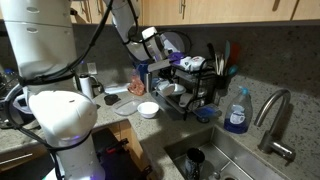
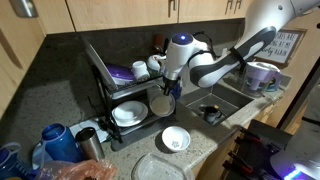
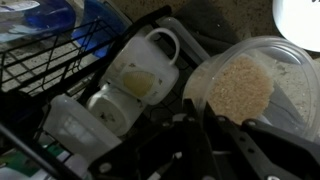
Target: Pour the sugar out of the clear bowl into the white bowl
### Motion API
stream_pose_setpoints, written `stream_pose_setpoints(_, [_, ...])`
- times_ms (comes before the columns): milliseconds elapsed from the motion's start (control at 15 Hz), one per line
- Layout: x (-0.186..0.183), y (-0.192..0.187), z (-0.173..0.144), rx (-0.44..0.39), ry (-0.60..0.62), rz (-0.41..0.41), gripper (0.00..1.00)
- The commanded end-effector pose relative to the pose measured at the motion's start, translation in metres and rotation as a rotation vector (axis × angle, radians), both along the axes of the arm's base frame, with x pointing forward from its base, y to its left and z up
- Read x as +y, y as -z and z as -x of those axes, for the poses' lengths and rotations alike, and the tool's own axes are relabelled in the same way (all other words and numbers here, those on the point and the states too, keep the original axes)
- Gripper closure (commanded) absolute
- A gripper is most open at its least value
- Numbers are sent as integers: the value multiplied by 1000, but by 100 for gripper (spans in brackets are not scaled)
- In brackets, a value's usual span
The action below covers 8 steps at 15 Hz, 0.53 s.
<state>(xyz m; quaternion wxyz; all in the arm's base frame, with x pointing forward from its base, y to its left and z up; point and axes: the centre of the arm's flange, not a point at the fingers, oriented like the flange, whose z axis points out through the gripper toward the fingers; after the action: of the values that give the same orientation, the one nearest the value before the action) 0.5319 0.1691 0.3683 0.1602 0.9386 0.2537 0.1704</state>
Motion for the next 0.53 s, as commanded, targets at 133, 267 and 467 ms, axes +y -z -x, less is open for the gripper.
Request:
stream_pose_setpoints(133, [8,8,20,-114,-26,16,98])
stream_pose_setpoints(267, [15,10,32,-155,-31,-1,98])
stream_pose_setpoints(467, [21,18,51,-194,-34,-14,98])
